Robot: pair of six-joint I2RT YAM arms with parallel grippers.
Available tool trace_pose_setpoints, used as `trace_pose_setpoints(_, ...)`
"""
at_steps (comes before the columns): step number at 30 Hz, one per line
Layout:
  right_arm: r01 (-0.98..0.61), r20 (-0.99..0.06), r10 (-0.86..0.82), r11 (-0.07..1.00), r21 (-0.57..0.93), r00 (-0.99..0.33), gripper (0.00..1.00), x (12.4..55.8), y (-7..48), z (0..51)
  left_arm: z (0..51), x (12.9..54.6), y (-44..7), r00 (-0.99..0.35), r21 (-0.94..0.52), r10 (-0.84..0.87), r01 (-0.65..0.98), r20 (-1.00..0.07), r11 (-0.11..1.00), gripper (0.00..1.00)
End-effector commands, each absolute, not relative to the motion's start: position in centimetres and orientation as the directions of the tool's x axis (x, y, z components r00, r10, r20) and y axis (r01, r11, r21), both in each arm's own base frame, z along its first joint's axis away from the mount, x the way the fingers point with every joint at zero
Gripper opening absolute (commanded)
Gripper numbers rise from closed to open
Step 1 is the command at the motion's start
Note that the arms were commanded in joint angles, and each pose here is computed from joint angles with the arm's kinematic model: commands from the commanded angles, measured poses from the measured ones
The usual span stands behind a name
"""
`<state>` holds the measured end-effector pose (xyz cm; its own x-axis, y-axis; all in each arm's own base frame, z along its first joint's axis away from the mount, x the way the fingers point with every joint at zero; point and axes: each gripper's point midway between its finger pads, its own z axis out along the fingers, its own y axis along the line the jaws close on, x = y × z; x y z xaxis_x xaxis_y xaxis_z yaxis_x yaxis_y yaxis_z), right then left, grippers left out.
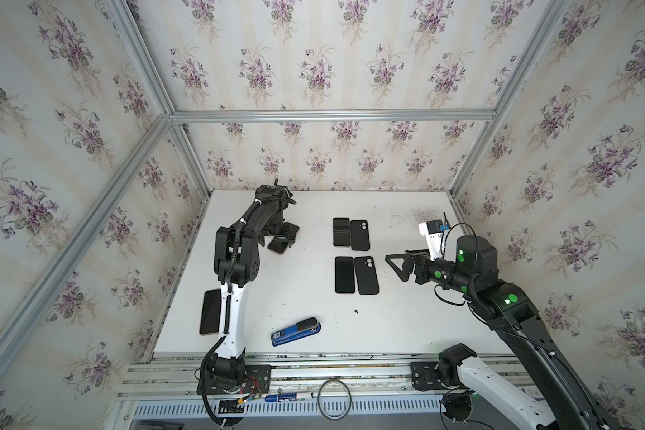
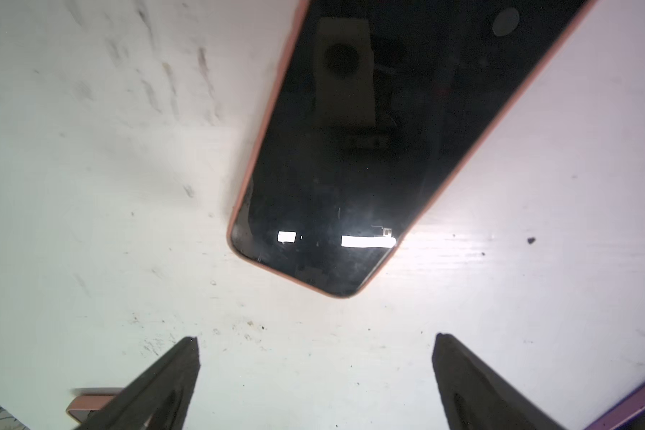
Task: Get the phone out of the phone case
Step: 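Close the left gripper on the pink-framed phone's end and tilt it up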
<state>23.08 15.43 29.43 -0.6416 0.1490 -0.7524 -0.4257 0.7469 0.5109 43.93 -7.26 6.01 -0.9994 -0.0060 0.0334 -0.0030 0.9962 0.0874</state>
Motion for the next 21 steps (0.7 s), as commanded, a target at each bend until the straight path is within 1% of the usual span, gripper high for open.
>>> trace_pose_setpoints(1, -0.445, -0.765, 0.166, 0.729, 0.52, -0.622, 1.0, 23.5, 15.8, 30.3, 6.3, 45.1, -7.6, -0.999, 0.044, -0.052, -0.052, 0.001, 0.998, 1.0)
trace_pose_setpoints(5, -0.441, -0.758, 0.168, 0.726, 0.527, -0.63, 1.0, 23.6, 15.9, 30.1, 8.1, 47.3, -11.3, -0.993, -0.197, -0.102, -0.088, -0.061, 0.976, 1.0)
trace_pose_setpoints(7, -0.44, -0.757, 0.171, 0.725, 0.53, -0.631, 1.0, 23.5, 15.9, 30.2, 8.6, 48.3, -12.4, -0.989, -0.259, -0.123, -0.099, -0.078, 0.961, 1.0)
trace_pose_setpoints(9, -0.44, -0.759, 0.173, 0.726, 0.529, -0.627, 1.0, 23.4, 15.9, 30.3, 8.6, 49.2, -13.1, -0.987, -0.32, -0.147, -0.117, -0.069, 0.94, 1.0)
trace_pose_setpoints(11, -0.438, -0.759, 0.173, 0.727, 0.528, -0.628, 1.0, 23.4, 15.8, 30.3, 8.1, 49.7, -12.8, -0.982, -0.34, -0.184, -0.156, -0.051, 0.927, 1.0)
trace_pose_setpoints(15, -0.433, -0.756, 0.179, 0.727, 0.533, -0.63, 1.0, 23.4, 15.8, 30.3, 6.8, 50.5, -11.0, -0.966, -0.325, -0.258, -0.235, -0.03, 0.916, 1.0)
trace_pose_setpoints(21, -0.419, -0.744, 0.189, 0.726, 0.545, -0.641, 1.0, 23.9, 15.9, 29.8, 6.2, 51.4, -8.9, -0.945, -0.285, -0.322, -0.295, -0.054, 0.912, 1.0)
